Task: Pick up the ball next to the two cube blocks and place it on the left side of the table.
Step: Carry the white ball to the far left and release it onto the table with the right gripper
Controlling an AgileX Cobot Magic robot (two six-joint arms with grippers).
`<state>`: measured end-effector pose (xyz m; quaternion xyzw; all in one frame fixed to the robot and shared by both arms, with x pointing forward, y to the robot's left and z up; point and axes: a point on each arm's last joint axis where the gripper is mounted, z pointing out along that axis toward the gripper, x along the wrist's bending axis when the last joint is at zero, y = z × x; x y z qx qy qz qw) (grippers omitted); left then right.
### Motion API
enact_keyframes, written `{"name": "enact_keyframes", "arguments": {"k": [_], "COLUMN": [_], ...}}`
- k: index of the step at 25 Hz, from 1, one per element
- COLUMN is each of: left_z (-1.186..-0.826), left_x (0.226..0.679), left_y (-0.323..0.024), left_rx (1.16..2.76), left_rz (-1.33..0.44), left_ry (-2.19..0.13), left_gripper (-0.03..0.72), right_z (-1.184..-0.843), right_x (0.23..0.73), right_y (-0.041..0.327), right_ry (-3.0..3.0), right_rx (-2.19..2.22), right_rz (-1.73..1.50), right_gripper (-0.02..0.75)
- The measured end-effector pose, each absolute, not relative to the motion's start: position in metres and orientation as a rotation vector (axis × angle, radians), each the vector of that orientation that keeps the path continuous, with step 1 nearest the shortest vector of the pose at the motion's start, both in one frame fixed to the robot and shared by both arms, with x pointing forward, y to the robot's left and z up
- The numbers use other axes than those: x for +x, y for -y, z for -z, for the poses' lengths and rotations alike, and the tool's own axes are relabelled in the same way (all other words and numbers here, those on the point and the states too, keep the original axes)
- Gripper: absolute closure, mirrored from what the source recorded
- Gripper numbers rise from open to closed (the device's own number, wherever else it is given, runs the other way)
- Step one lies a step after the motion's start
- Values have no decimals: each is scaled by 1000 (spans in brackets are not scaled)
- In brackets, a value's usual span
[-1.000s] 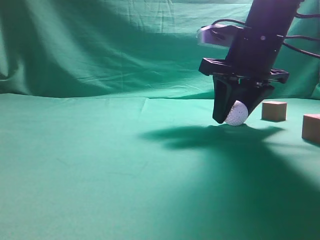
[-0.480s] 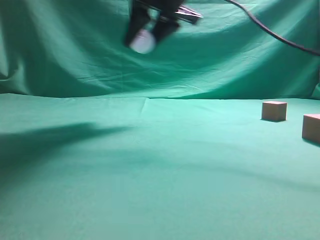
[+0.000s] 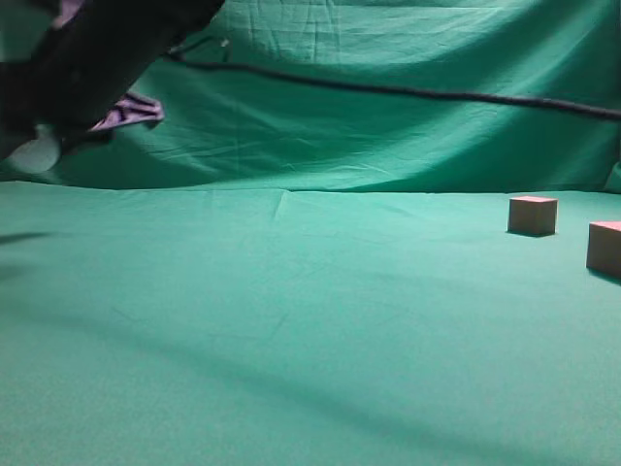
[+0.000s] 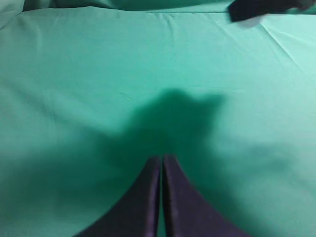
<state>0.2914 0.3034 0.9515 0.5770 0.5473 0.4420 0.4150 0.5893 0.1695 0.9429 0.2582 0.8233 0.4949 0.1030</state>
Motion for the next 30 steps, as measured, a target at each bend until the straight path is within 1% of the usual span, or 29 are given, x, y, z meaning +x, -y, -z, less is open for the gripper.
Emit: {"name": "enact_keyframes", "arguments": {"k": [4, 7, 10, 13, 15, 16, 19, 21, 22, 24, 25, 26, 27, 28, 30], "left_z": [-952, -952, -952, -952, -952, -952, -952, -952, -952, -952, -952, -952, -952, -952, -952], "left_x": [291, 291, 291, 291, 291, 291, 291, 291, 291, 291, 291, 291, 291, 291, 291], "left_y": [-303, -303, -303, -303, -303, -303, -303, -303, -303, -303, -303, -303, -303, -303, -303], "left_rx": [1450, 1450, 1450, 1450, 1450, 1450, 1450, 1450, 1450, 1450, 1450, 1450, 1450, 1450, 1450], "left_rz": [-1110, -1110, -1110, -1110, -1110, -1110, -1110, -1110, -1110, -1110, -1110, -1110, -1110, -1110, -1110], "left_ry": [-1375, -1375, -1375, -1375, -1375, -1375, -1375, -1375, -1375, -1375, -1375, -1375, -1375, -1375, -1375], "left_gripper": [688, 688, 688, 688, 688, 688, 688, 688, 688, 688, 688, 688, 688, 688, 688], "right_z": [-915, -897, -888, -887, -887, -888, -907, -942, -961, -1014, -1041, -1060, -1083, -1104, -1133], "right_x": [580, 580, 581, 581, 582, 582, 584, 584, 584, 581, 577, 573, 568, 564, 557], "right_y": [-189, -191, -192, -192, -191, -191, -187, -179, -173, -152, -140, -127, -113, -98, -71], "right_ry": [-2400, -2401, -2390, -2392, -2389, -2391, -2417, -2448, -2485, -2541, -2584, -2635, -2675, -2693, -2729], "right_rx": [692, 702, 707, 705, 706, 702, 696, 674, 665, 632, 610, 600, 607, 631, 711], "right_rz": [-1484, -1473, -1471, -1468, -1470, -1468, -1462, -1458, -1441, -1420, -1398, -1361, -1335, -1320, -1243], "right_gripper": [430, 430, 430, 292, 206, 175, 183, 183, 251, 392, 492, 591, 652, 682, 738]}}
